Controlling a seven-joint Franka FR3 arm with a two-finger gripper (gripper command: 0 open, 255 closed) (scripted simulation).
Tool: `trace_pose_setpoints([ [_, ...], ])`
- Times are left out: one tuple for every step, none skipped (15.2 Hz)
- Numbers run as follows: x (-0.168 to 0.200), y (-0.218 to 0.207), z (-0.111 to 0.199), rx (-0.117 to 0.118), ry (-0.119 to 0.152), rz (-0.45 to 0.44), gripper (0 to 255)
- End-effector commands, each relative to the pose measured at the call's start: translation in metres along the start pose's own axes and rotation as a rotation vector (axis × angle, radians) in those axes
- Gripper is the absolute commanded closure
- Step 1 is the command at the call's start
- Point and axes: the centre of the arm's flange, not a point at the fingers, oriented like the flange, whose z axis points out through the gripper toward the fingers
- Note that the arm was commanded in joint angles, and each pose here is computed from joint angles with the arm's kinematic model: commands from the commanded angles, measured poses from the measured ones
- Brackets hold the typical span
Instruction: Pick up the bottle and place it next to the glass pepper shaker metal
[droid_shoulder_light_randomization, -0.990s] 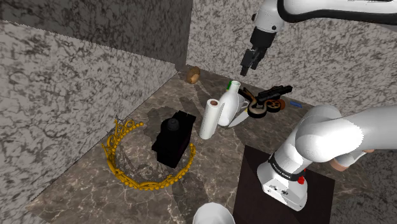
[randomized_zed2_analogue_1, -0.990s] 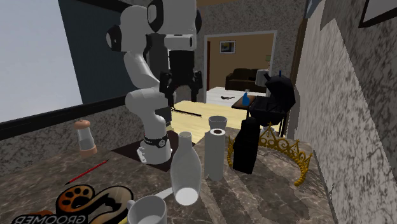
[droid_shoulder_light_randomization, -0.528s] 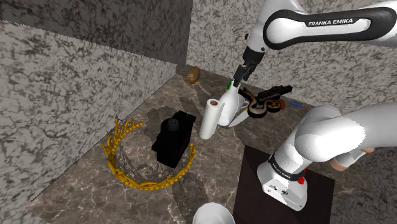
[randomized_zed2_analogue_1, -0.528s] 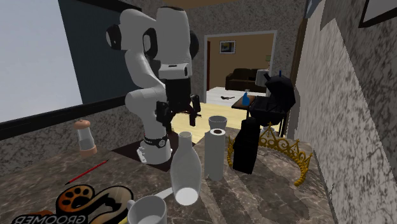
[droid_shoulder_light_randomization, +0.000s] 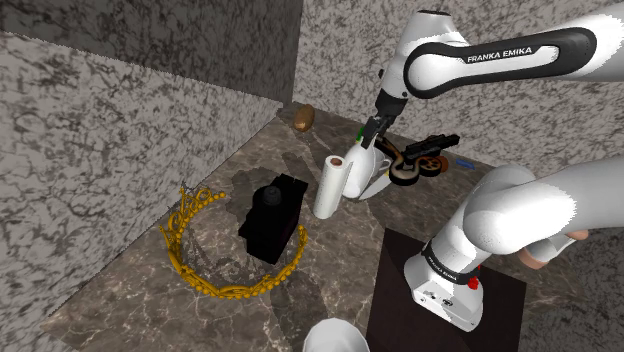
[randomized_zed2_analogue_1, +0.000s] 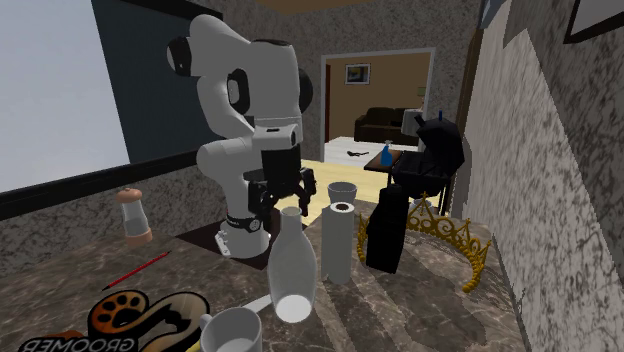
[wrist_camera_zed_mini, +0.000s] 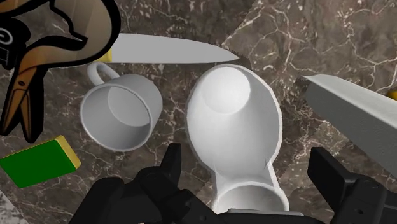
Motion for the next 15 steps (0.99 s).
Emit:
trace_pose_setpoints([
  [-0.0003, 0.0000, 0.0017, 0.000, 0.001, 0.000, 0],
  [-0.0003, 0.0000, 0.0017, 0.000, 0.001, 0.000, 0],
  [-0.0003, 0.0000, 0.0017, 0.000, 0.001, 0.000, 0],
  [-0.0003, 0.0000, 0.0017, 0.000, 0.001, 0.000, 0],
  [-0.0003, 0.0000, 0.0017, 0.000, 0.001, 0.000, 0],
  [-0.0003, 0.0000, 0.0017, 0.000, 0.001, 0.000, 0],
  [-0.0003, 0.0000, 0.0017, 0.000, 0.001, 0.000, 255],
  [-0.0003, 0.0000, 0.0017, 0.000, 0.001, 0.000, 255],
  [-0.0003, 0.0000, 0.0017, 0.000, 0.001, 0.000, 255],
  [-0.0003, 0.0000, 0.0017, 0.000, 0.001, 0.000, 255],
  [-0.0003, 0.0001, 0.0016, 0.000, 0.001, 0.000, 255],
  [-0.0003, 0.0001, 0.0016, 0.000, 0.001, 0.000, 255],
  [-0.0002, 0.0000, 0.0016, 0.000, 0.001, 0.000, 255],
  [-0.0003, 0.0000, 0.0016, 0.000, 0.001, 0.000, 255],
  [-0.0002, 0.0001, 0.0017, 0.000, 0.001, 0.000, 255],
])
